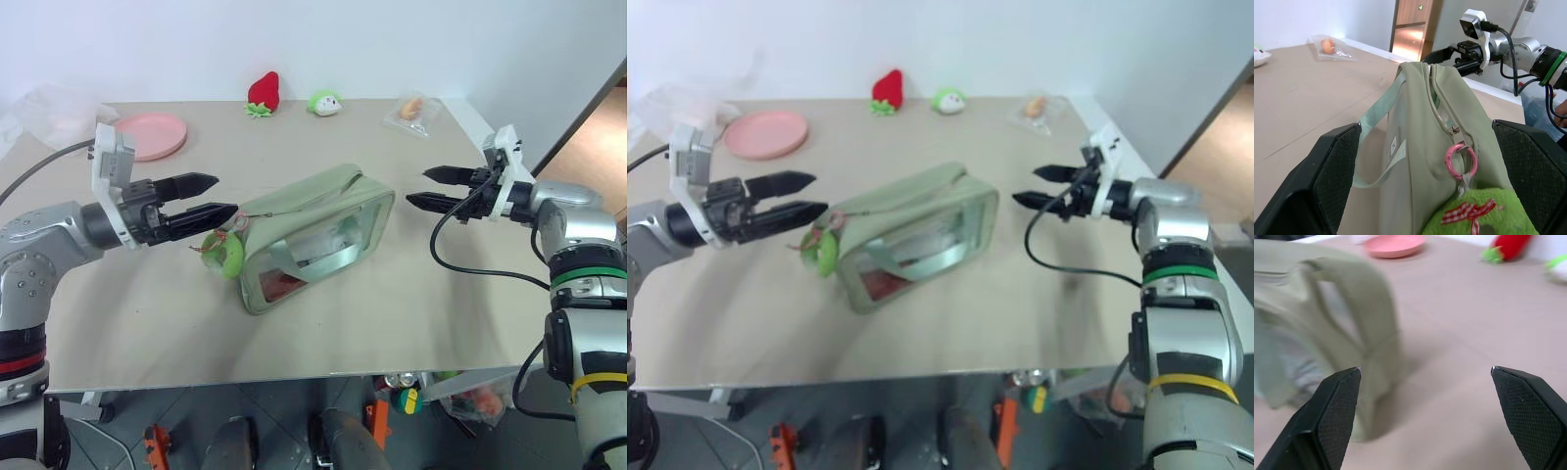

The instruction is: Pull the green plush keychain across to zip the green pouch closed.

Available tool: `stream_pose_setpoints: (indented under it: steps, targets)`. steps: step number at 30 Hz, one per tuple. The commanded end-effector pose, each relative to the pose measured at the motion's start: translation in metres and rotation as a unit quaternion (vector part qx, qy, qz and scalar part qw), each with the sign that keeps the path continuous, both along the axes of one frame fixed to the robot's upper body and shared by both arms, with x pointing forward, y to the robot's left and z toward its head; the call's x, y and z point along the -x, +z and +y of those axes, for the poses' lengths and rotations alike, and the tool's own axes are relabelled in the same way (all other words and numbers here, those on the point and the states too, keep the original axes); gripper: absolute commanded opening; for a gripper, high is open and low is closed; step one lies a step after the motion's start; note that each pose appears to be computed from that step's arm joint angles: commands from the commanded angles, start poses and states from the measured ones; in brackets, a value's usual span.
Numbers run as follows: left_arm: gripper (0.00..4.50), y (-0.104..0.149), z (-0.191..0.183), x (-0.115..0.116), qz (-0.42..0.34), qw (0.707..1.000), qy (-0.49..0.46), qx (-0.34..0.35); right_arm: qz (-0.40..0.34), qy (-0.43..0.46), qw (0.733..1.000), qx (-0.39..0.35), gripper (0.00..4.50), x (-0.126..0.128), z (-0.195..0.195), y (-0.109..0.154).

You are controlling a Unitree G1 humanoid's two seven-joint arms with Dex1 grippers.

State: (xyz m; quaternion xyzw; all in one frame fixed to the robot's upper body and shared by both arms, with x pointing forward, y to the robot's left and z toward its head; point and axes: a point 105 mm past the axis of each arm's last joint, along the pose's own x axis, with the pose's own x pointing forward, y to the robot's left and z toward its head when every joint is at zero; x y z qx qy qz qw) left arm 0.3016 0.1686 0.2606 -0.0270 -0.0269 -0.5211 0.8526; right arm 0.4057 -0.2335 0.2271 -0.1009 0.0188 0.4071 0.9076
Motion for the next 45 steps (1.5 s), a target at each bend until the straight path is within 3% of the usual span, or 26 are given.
stream_pose_setpoints:
  steps: [1,7,16,19,20,21,23,29,39,45]
  targets:
    - [4.44,0.011,-0.002,0.002,-0.025,1.0,-0.005,-0.001,-0.013,0.077,0.997,-0.012,4.2,0.02,0.019,0.012]
    - [4.44,0.01,-0.002,0.001,-0.023,1.0,-0.009,-0.001,-0.006,0.137,0.99,-0.017,4.2,0.024,0.044,0.023]
    - [4.44,0.009,-0.005,0.0,-0.024,1.0,-0.014,0.001,0.027,0.218,0.975,0.021,4.2,0.017,0.087,0.017]
    - [4.5,0.009,-0.004,0.001,-0.026,1.0,-0.009,0.001,0.029,0.237,0.971,0.016,3.55,0.016,0.097,0.017]
    - [4.5,0.009,-0.003,0.001,-0.026,1.0,-0.007,0.001,0.03,0.241,0.97,0.014,2.93,0.016,0.098,0.017]
    - [4.5,0.009,-0.003,0.002,-0.026,1.0,-0.005,0.001,0.031,0.243,0.969,0.013,2.75,0.016,0.098,0.017]
    - [4.5,0.008,-0.002,0.003,-0.026,1.0,-0.002,0.001,0.034,0.248,0.968,0.012,1.87,0.017,0.097,0.016]
    - [4.5,0.008,-0.001,0.003,-0.025,1.0,0.002,0.002,0.044,0.257,0.965,0.008,0.08,0.019,0.09,0.012]
    - [4.5,0.01,0.0,0.0,-0.027,1.0,0.004,0.0,0.043,0.282,0.958,0.003,0.08,0.034,0.082,0.015]
    - [4.5,0.026,0.044,0.008,-0.025,0.997,0.066,0.008,0.033,0.307,0.951,0.011,0.08,0.081,0.093,0.009]
